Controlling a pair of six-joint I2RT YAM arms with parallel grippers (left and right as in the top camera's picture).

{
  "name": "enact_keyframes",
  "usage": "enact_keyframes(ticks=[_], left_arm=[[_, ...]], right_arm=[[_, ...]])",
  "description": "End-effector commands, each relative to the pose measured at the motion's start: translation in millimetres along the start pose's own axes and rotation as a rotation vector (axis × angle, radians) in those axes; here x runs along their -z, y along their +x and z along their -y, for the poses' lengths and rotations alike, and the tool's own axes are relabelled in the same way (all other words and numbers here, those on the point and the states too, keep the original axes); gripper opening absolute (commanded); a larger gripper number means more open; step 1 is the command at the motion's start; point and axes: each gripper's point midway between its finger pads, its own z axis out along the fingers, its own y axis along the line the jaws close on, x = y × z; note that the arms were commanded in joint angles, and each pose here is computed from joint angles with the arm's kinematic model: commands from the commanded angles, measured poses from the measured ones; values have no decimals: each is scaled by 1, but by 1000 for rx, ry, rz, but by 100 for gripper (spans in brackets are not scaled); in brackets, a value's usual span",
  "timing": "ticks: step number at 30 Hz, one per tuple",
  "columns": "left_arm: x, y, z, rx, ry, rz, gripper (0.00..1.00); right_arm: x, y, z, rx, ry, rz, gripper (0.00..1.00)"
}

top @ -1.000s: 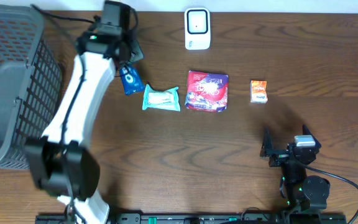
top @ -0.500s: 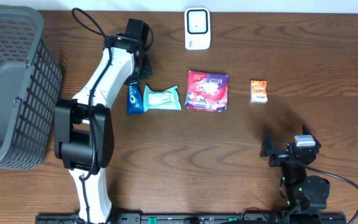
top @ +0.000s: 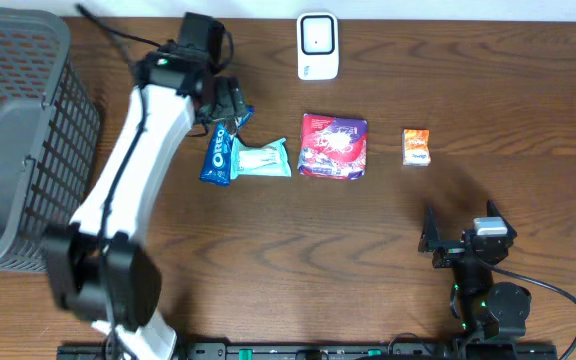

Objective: Scan the item barcode
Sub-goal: 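Lower the Oreo packet left of the mint-green packet and release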

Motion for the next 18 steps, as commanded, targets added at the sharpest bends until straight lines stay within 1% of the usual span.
enact_keyframes(ticks=[1,18], left_arm=[[15,4,-6,-2,-10,1,98],[17,6,-8,-3,-13,-4,98]], right_arm=[[0,1,-1,8,-5,-3,99],[0,1,-1,8,-5,-3,99]])
